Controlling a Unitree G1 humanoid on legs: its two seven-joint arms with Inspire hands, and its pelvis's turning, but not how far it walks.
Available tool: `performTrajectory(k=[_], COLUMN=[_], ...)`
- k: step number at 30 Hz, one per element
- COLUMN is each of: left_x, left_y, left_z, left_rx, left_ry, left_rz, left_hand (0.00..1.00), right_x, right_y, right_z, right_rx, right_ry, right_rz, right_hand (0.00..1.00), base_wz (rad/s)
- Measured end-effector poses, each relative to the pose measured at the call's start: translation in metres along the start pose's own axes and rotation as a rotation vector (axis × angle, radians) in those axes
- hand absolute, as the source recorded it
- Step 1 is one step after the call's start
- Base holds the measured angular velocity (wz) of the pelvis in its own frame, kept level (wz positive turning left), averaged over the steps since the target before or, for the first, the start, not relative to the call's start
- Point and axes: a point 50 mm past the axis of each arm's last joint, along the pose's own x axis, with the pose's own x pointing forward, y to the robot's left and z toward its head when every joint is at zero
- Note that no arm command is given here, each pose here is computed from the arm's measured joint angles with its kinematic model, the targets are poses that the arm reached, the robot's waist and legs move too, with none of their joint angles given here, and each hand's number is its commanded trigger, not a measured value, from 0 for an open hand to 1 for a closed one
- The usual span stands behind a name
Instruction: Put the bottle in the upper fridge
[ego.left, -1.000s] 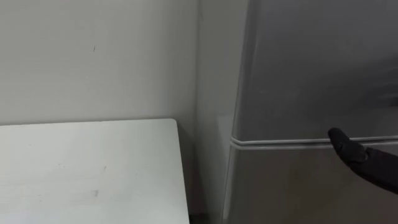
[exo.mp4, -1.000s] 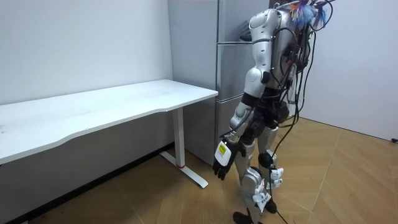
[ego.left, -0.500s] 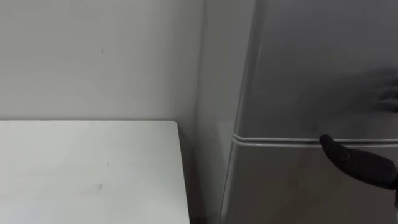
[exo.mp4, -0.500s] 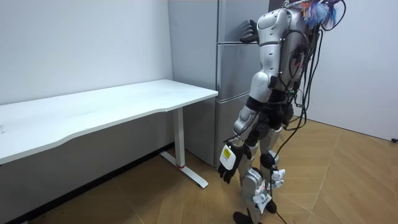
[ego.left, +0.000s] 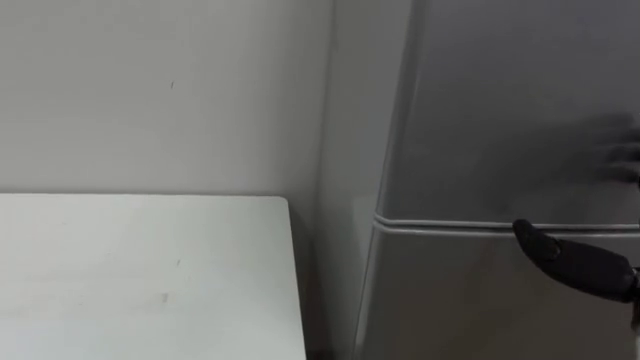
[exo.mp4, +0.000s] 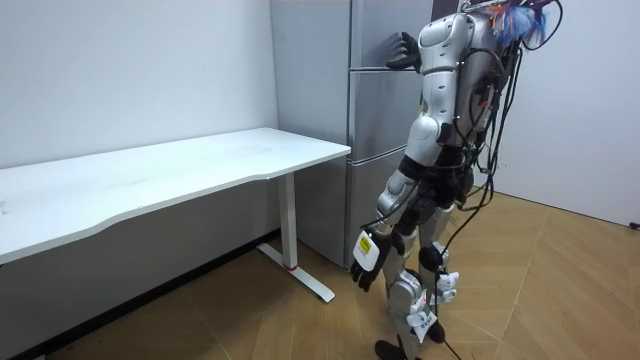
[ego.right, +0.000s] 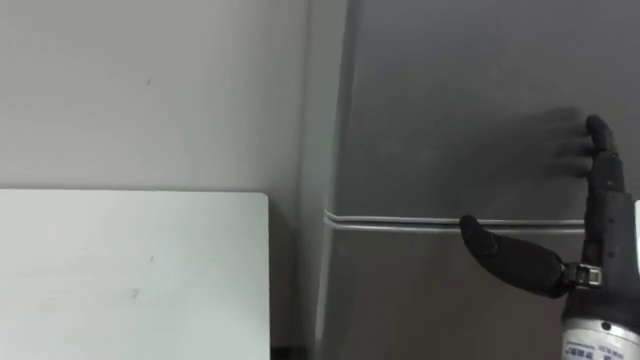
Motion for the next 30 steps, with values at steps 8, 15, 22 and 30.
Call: performTrajectory(k=[8,15,22,30], left_x=[-0.003,-0.006,-0.011,-0.009], left_y=[0.001,0.011,0.013,0.015], left_z=[-0.012,-0.02,-0.036,-0.027], left_rx=[-0.042,-0.113,-0.196,-0.254], left_ry=[0.024,0.019,0.052,0.028], left_rz=[0.02,0.074,0.157,0.22], left_hand=[0.0,0.0,0.0,0.0], right_x=[0.002,0.02,0.009,-0.036], right_y=[-0.008,-0.061,-0.113,-0.131], right_z=[-0.001,0.005,-0.02,-0.063], right_rx=[0.035,0.032,0.094,0.157], right_ry=[0.009,-0.012,0.133,0.395], right_rz=[-0.011,-0.221,-0.527,-0.63], right_hand=[0.0,0.0,0.0,0.0], base_wz=[0.04,0.15,0.07,0.04])
